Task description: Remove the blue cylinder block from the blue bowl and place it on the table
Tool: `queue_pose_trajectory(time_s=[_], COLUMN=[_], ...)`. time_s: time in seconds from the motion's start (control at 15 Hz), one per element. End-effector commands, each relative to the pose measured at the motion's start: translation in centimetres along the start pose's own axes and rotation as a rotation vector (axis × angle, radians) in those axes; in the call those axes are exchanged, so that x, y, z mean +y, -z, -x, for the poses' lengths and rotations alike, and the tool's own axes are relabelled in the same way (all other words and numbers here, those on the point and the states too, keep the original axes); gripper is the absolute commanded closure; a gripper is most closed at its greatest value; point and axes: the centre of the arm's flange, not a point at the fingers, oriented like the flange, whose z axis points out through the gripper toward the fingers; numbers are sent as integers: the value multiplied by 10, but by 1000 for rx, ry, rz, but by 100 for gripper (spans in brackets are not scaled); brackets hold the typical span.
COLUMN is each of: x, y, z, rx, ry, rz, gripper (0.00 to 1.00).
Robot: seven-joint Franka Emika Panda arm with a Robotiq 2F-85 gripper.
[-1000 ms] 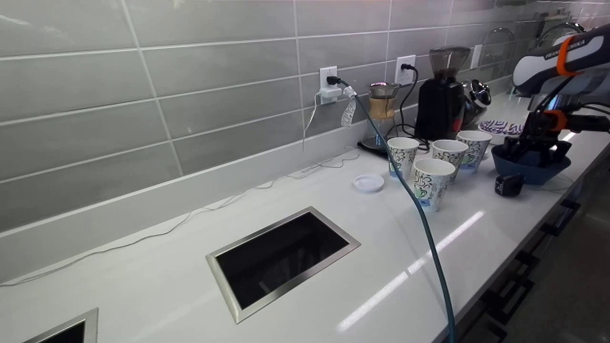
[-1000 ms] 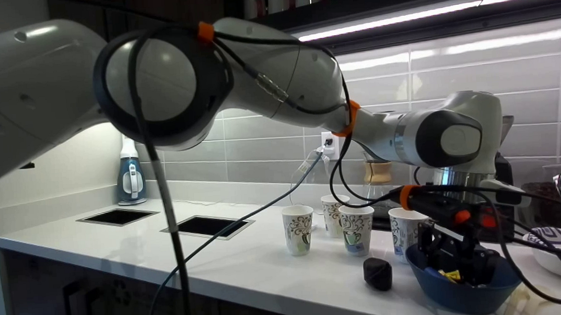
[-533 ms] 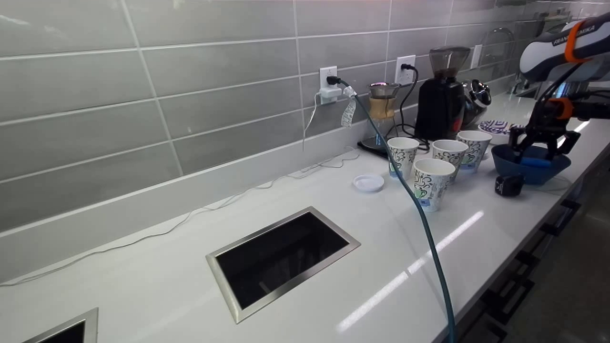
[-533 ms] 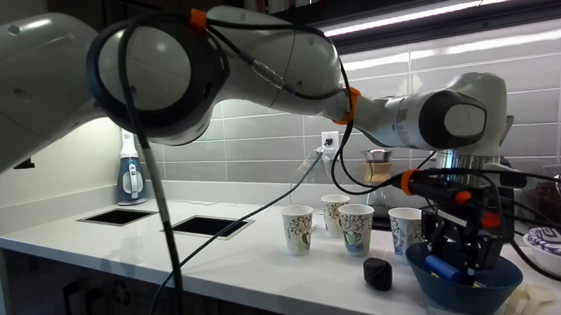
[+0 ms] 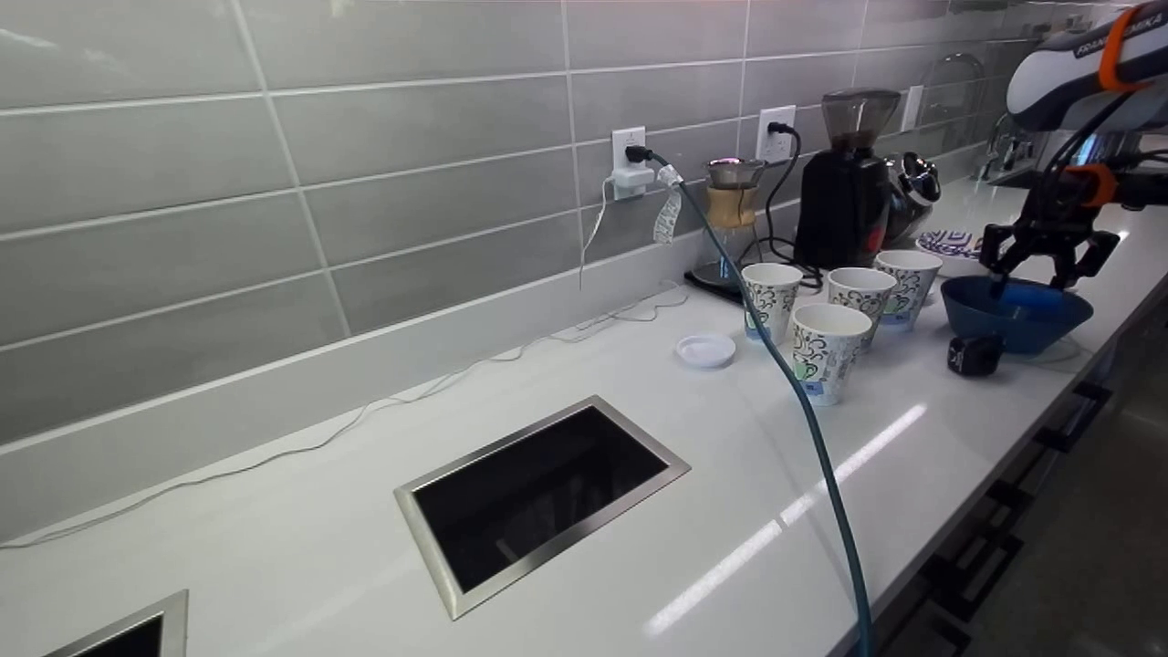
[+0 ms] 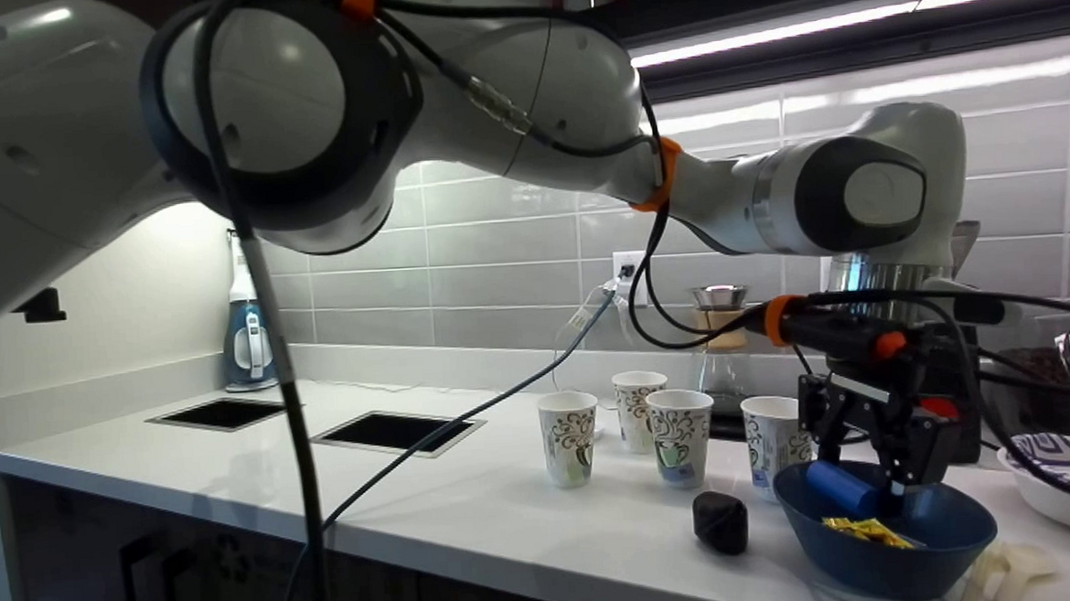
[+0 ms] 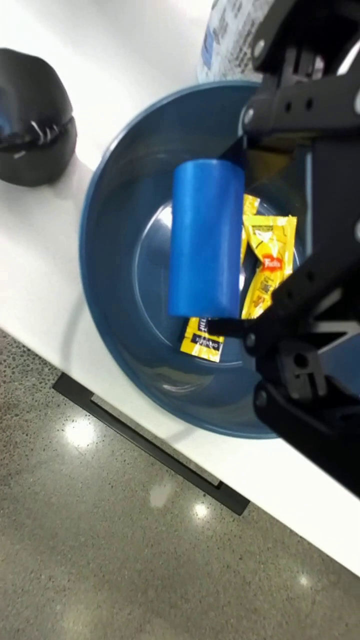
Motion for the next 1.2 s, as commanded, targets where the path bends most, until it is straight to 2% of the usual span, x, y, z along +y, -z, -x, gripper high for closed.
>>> queue_pose_trajectory(time_s=[0.0, 0.2, 0.6, 0.8, 1.0, 1.13], x=[-16, -33, -48, -47, -52, -59], y=[-6, -16, 0, 9, 11, 13], z=[41, 61, 83, 105, 134, 152], rx=[-52, -58, 87, 100, 131, 182], ry=[93, 156, 179, 192, 295, 381], rz=[-7, 17, 21, 15, 29, 38], gripper=[58, 58, 58, 58, 58, 58])
